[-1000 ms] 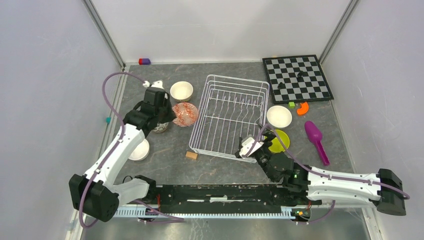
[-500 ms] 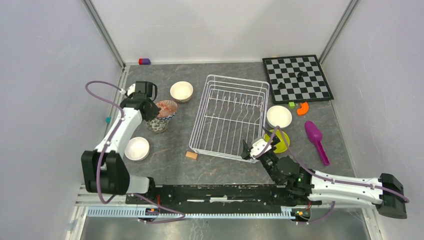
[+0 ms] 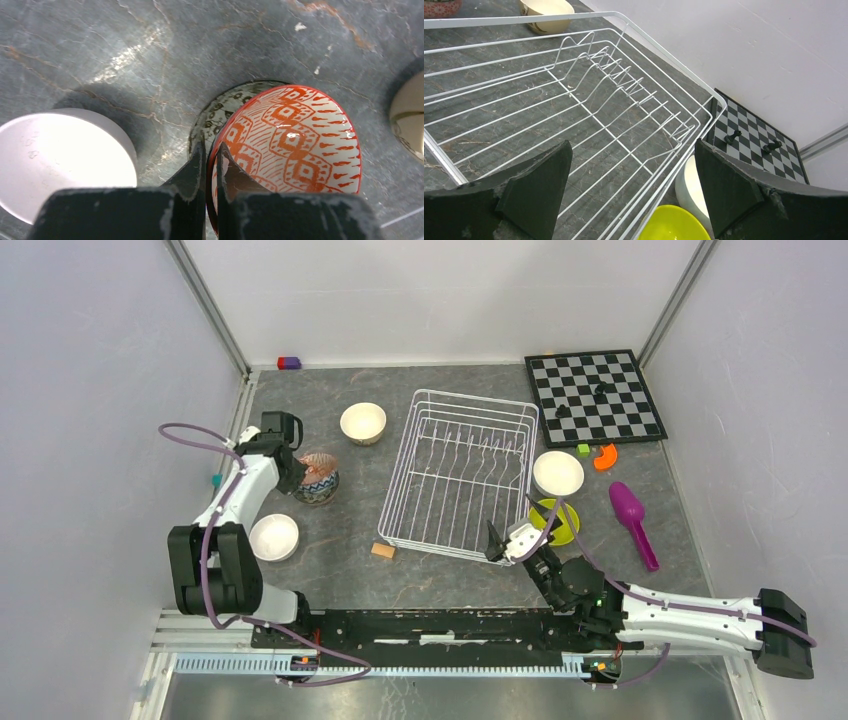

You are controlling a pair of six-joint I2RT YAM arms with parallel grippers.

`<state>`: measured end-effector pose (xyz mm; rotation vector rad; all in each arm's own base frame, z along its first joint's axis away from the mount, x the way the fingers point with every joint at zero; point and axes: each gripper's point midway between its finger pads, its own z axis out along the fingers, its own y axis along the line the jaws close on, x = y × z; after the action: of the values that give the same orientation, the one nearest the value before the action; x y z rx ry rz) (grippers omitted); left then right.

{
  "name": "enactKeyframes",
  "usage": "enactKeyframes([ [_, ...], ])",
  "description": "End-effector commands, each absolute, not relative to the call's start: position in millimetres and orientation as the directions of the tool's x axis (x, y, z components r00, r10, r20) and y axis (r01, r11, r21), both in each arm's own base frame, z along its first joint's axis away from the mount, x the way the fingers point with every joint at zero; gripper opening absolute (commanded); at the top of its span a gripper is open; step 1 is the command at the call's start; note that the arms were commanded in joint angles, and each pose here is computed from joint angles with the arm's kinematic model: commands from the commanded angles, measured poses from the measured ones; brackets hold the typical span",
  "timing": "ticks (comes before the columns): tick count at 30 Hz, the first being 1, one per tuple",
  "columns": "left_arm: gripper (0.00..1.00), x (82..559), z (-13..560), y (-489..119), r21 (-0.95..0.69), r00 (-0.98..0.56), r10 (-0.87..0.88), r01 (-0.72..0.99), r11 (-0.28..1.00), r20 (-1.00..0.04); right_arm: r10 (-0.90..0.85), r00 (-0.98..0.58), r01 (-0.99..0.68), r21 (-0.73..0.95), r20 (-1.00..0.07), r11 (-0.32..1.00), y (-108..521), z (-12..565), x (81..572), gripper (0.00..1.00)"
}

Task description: Unload the bowls from the dish rack

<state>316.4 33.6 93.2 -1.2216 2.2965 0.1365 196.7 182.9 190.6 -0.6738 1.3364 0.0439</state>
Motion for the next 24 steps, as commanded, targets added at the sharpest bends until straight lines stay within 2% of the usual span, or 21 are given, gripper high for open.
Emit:
enactKeyframes([
  [1, 0.02, 323, 112, 52, -0.193, -0.331, -0.741, -0.831, 0.522, -0.584, -0.288, 0.299, -0.402, -0.394, -0.91, 0.827, 186, 206, 196, 0.98],
  [4, 0.03, 325, 112, 56, -0.187, -0.324, -0.725, -0.829, 0.527, -0.608, -0.278, 0.305, -0.407, -0.389, -0.911, 0.827, 187, 206, 196, 0.98],
  [6, 0.08, 326, 109, 57, -0.186, -0.324, -0.722, -0.828, 0.529, -0.612, -0.276, 0.307, -0.408, -0.388, -0.911, 0.826, 188, 206, 196, 0.98],
  [10, 0.32, 331, 104, 48, -0.223, -0.351, -0.723, -0.793, 0.568, -0.595, -0.267, 0.31, -0.415, -0.382, -0.913, 0.825, 190, 207, 196, 0.98],
  [15, 0.57, 334, 114, 45, -0.258, -0.343, -0.721, -0.771, 0.583, -0.603, -0.277, 0.285, -0.461, -0.385, -0.918, 0.8, 202, 204, 194, 0.98],
  [24, 0.73, 332, 147, 42, -0.319, -0.321, -0.682, -0.701, 0.638, -0.657, -0.266, 0.182, -0.498, -0.322, -0.947, 0.805, 212, 200, 200, 0.98],
])
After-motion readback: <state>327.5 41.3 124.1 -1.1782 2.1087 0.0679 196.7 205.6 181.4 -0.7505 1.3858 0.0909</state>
